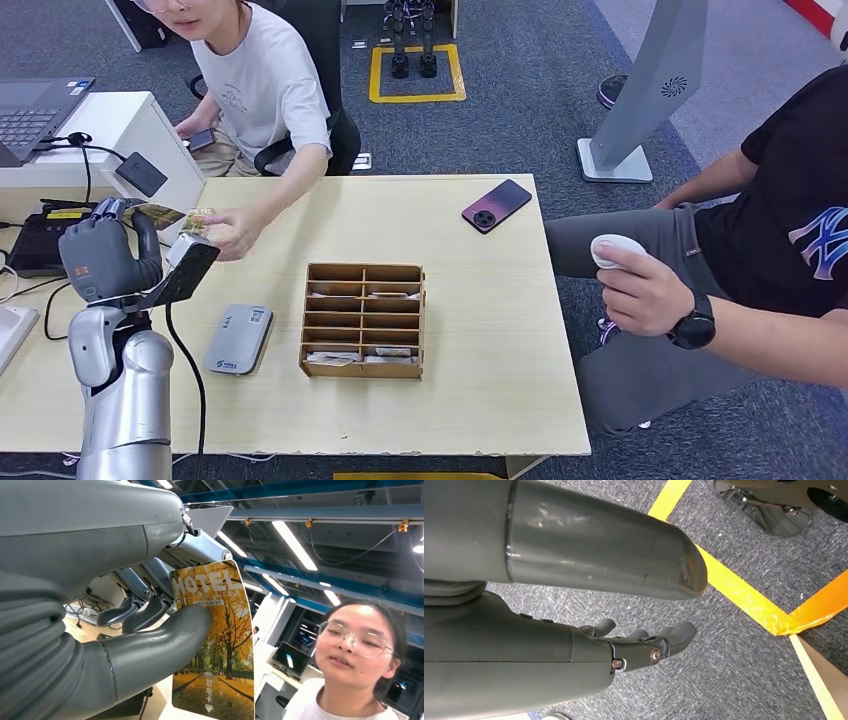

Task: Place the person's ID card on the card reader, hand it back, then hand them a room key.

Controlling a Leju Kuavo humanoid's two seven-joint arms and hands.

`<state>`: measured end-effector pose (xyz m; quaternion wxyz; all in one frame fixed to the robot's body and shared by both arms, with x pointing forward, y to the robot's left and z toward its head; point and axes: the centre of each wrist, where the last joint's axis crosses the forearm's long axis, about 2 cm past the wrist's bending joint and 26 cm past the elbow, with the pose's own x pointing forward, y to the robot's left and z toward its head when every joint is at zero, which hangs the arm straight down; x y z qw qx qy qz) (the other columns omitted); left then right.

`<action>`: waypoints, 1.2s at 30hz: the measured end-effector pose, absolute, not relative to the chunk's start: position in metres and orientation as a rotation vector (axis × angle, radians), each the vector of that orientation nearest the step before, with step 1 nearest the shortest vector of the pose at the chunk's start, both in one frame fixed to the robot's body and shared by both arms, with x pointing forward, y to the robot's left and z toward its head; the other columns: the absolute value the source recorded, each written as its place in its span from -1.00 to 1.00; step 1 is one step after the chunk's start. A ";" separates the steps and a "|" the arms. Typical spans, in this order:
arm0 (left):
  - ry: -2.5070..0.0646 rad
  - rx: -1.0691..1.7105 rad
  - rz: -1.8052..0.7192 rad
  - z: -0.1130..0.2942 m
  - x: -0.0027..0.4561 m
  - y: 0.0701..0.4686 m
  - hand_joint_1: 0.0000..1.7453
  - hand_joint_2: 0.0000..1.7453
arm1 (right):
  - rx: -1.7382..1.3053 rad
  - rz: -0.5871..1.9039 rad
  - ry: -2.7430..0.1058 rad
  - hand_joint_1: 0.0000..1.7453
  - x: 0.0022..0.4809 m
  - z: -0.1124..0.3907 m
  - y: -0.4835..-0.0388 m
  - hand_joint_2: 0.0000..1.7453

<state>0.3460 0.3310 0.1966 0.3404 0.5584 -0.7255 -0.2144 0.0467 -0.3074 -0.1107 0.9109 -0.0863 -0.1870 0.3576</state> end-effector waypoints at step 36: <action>-1.909 1.334 -0.611 0.196 0.349 0.321 -1.00 1.00 | -0.182 0.757 -0.400 -1.00 0.048 -0.110 -0.308 -1.00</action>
